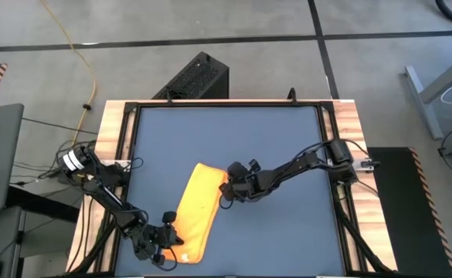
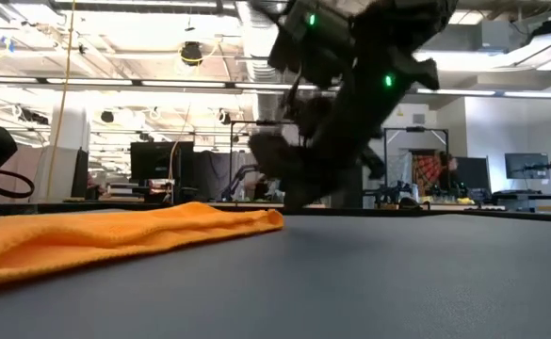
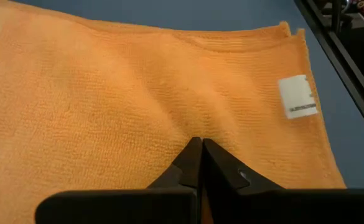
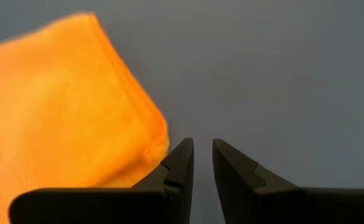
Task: Roll towel
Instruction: Roll the yellow microfiber cloth on the table
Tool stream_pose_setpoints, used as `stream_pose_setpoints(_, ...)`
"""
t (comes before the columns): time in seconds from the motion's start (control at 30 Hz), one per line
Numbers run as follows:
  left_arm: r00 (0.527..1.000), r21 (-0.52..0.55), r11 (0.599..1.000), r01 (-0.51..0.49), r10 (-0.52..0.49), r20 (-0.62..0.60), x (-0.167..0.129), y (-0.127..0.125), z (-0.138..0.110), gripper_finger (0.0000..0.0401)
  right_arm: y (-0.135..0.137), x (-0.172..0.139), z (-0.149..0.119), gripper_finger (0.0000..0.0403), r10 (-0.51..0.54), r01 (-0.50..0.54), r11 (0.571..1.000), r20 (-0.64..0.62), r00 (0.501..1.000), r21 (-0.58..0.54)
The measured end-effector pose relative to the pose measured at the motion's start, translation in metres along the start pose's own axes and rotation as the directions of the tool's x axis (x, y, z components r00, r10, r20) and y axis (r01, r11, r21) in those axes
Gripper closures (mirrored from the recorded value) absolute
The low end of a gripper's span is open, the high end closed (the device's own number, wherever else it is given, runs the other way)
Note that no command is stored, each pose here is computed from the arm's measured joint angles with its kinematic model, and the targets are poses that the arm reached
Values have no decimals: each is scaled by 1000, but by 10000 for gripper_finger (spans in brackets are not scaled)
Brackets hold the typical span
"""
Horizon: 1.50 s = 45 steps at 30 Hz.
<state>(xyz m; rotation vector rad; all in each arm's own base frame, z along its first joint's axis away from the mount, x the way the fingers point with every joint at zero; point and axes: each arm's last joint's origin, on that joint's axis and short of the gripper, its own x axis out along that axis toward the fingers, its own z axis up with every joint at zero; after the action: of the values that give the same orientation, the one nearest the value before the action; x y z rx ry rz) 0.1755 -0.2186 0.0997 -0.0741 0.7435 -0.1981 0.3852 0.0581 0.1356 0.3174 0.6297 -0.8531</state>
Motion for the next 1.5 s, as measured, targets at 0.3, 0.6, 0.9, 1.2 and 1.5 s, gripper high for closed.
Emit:
stream_pose_setpoints(0.3,1000,15,1000,-2,2,-2,0,0,0,401,4,-4,20,317,223,-220,975,-102,970,37)
stream_pose_setpoints(0.6,1000,12,1000,-2,2,5,0,0,0,401,3,4,20,317,269,-270,963,-146,952,12)
stream_pose_setpoints(0.9,1000,12,1000,-2,2,6,0,0,0,401,-6,12,23,317,225,-221,974,-151,963,47)
stream_pose_setpoints(1.2,1000,12,1000,-2,2,5,0,0,0,401,5,5,22,317,289,-290,957,-106,951,10)
stream_pose_setpoints(1.5,1000,12,1000,-1,1,4,0,0,0,401,-4,10,19,317,234,-231,972,-178,956,35)
